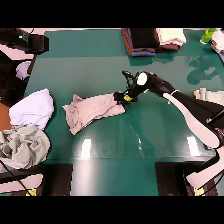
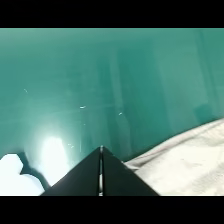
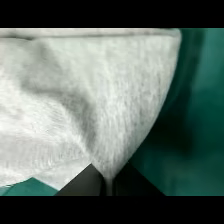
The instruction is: Fold the shirts.
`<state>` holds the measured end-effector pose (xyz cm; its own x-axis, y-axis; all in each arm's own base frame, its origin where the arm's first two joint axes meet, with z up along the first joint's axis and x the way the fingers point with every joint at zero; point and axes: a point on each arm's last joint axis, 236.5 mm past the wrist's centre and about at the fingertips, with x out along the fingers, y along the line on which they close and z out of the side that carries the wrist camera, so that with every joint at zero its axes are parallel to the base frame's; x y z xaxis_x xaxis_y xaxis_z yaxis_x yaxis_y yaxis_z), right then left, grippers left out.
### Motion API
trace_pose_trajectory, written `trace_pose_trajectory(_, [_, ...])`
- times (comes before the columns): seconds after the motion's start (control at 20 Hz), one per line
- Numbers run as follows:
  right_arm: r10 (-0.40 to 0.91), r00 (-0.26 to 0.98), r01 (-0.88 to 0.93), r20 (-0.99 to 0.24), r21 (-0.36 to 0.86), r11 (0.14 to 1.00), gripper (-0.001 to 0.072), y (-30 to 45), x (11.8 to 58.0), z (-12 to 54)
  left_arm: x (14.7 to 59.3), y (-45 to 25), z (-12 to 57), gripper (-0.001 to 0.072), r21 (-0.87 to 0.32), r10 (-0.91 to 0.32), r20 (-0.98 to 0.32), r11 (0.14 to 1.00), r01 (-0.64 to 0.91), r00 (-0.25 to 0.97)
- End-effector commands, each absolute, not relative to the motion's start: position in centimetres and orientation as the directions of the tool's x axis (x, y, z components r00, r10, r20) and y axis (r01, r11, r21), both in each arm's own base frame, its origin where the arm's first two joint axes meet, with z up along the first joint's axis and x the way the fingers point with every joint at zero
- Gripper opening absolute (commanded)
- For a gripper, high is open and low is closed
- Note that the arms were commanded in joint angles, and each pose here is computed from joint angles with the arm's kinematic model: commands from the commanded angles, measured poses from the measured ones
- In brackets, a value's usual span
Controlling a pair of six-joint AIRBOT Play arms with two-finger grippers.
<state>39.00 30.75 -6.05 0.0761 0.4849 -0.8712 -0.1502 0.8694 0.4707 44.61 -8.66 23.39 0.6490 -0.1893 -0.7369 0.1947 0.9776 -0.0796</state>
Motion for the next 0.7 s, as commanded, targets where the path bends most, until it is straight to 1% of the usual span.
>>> trace_pose_trajectory(0.0, [0.47,0.129,-0.234,-0.873,0.434,0.87,0.0014,30.7,40.9,-3.8,44.3,-9.7,23.4,0.0027,-0.097,-0.217,-0.738,0.971,0.218,0.64])
trace_pose_trajectory(0.1, [0.397,0.187,-0.246,-0.899,0.349,0.904,0.0014,27.0,43.1,-0.1,43.8,-11.7,23.4,0.0027,-0.089,-0.244,-0.738,0.96,0.267,0.63])
trace_pose_trajectory(0.2, [0.308,0.276,-0.212,-0.911,0.255,0.943,0.0013,21.2,45.5,4.6,43.1,-14.6,23.5,0.0027,-0.077,-0.286,-0.734,0.936,0.343,0.616])
trace_pose_trajectory(0.3, [0.195,0.376,-0.128,-0.906,0.158,0.979,0.0013,13.9,47.3,9.4,42.1,-17.8,23.6,0.0027,-0.076,-0.333,-0.726,0.909,0.411,0.602])
trace_pose_trajectory(0.4, [0.083,0.433,0.0,-0.898,0.092,0.996,0.0013,6.0,47.8,13.2,41.2,-20.5,23.9,0.0027,-0.073,-0.374,-0.713,0.881,0.468,0.593])
trace_pose_trajectory(0.55, [-0.029,0.466,0.205,-0.884,0.076,0.976,0.0013,-4.9,47.0,16.2,40.3,-23.0,24.3,0.0027,-0.068,-0.415,-0.697,0.85,0.523,0.584])
trace_pose_trajectory(0.65, [-0.098,0.467,0.352,-0.879,0.083,0.933,0.0013,-12.0,45.5,16.8,39.9,-23.8,24.3,0.0027,-0.069,-0.426,-0.697,0.84,0.538,0.576])
